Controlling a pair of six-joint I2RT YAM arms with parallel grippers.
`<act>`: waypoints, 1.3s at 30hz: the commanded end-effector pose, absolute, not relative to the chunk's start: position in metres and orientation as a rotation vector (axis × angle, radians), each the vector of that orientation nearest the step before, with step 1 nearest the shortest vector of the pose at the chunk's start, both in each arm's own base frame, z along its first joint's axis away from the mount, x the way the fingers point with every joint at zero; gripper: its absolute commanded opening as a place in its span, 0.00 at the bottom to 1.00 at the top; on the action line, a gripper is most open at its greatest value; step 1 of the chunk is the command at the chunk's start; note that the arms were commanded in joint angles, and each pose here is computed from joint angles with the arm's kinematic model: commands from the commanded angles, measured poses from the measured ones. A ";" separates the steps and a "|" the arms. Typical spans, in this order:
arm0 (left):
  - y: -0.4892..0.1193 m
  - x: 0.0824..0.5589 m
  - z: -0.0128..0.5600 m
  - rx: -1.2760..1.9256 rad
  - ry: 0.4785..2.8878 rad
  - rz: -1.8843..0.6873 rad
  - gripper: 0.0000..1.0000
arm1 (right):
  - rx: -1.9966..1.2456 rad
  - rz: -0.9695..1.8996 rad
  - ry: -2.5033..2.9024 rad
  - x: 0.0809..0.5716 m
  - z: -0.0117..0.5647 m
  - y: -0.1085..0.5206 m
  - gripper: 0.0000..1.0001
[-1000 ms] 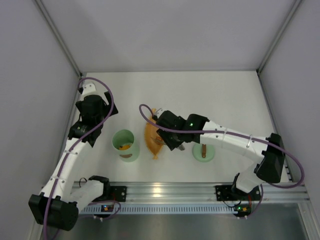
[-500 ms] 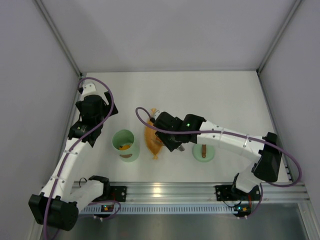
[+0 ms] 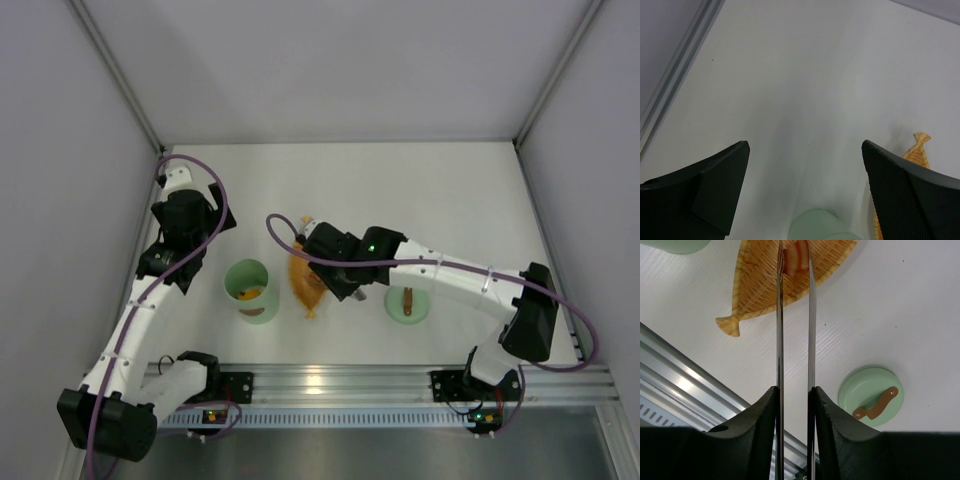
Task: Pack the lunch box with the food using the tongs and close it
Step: Pick up the fake food from the plate, then place the fake food in the packing box.
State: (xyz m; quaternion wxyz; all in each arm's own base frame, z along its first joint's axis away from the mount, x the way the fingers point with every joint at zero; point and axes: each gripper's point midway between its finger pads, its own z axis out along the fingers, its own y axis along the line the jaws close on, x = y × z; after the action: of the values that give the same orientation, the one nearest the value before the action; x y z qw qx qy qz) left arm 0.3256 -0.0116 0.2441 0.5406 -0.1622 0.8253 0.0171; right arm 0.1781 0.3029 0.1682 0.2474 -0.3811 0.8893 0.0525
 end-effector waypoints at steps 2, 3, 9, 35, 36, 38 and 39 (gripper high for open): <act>-0.009 0.330 0.264 -0.405 1.909 0.032 0.99 | -1.003 0.158 2.360 0.182 0.195 0.310 0.28; -0.009 0.330 0.263 -0.405 1.911 0.030 0.99 | -0.991 0.167 2.349 0.183 0.200 0.311 0.28; -0.009 0.330 0.264 -0.406 1.909 0.034 0.99 | -0.929 0.189 2.312 0.188 0.222 0.311 0.27; -0.009 0.330 0.263 -0.405 1.911 0.033 0.99 | -0.889 0.710 2.103 0.128 0.353 0.342 0.28; -0.009 0.330 0.263 -0.406 1.909 0.031 0.99 | -0.896 0.721 2.098 0.124 0.354 0.343 0.28; -0.009 0.330 0.262 -0.407 1.912 0.030 0.99 | -0.926 0.749 2.087 0.113 0.354 0.350 0.28; -0.010 0.330 0.262 -0.406 1.913 0.028 0.99 | -0.942 0.762 2.083 0.107 0.354 0.353 0.28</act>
State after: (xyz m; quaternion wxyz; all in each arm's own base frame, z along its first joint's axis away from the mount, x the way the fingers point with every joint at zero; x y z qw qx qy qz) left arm 0.3256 -0.0116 0.2441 0.5406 -0.1622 0.8253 0.0171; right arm 0.1272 0.3497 0.3224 0.3455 -0.3645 0.8292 0.2452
